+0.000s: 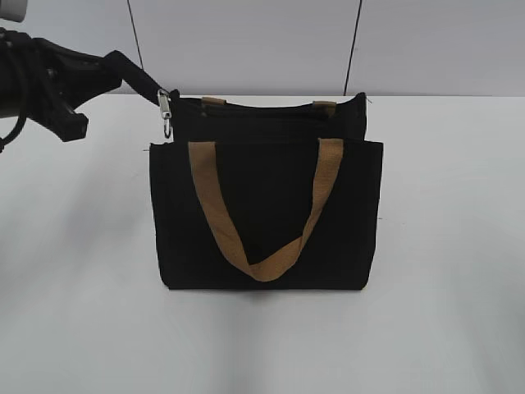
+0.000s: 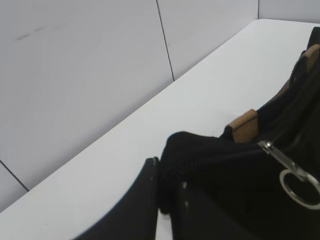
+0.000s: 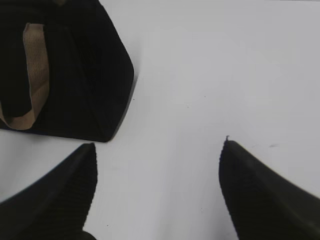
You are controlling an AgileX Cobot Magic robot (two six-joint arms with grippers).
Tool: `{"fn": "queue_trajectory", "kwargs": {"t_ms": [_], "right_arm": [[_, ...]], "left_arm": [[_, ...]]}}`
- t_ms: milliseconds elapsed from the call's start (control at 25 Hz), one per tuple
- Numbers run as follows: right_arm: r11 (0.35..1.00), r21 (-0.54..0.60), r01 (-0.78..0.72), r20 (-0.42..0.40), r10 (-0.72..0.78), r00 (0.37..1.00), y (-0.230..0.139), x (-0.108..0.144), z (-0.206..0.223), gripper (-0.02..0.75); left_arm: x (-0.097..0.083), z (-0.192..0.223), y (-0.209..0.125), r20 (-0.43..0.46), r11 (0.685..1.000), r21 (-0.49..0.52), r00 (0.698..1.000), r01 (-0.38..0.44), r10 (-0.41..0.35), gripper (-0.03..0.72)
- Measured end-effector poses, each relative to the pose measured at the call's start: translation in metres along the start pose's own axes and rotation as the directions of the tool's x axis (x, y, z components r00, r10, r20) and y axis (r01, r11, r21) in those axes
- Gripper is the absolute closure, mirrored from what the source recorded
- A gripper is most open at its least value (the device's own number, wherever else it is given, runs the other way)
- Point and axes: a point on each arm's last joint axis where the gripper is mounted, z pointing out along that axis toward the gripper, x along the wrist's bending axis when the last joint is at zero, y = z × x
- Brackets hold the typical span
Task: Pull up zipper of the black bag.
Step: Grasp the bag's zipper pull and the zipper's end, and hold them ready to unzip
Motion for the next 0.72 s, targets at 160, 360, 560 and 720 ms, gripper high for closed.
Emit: {"fn": "queue_trajectory", "kwargs": {"t_ms": [160,360,560,720], "right_arm": [[0.996,0.068,0.059,-0.017,-0.058,0.998,0.035,-0.006,0.024,0.174],[0.984,0.16,0.083,-0.059,-0.074,0.996,0.082,-0.013,0.06,0.174],[0.956,0.247,0.16,-0.218,-0.106,0.97,0.112,0.014,0.109,0.176],[0.931,0.295,0.214,-0.296,-0.124,0.947,0.122,0.061,0.147,0.178]], "left_arm": [[0.001,0.002,0.001,0.004,1.0,0.002,1.0,0.007,-0.007,0.666],[0.001,0.006,-0.004,0.022,1.0,0.013,1.0,0.021,-0.021,0.666],[0.0,0.008,-0.006,0.038,1.0,0.006,0.999,0.024,-0.024,0.666],[-0.001,0.008,-0.005,0.044,1.0,-0.001,0.999,0.024,-0.024,0.666]]}}
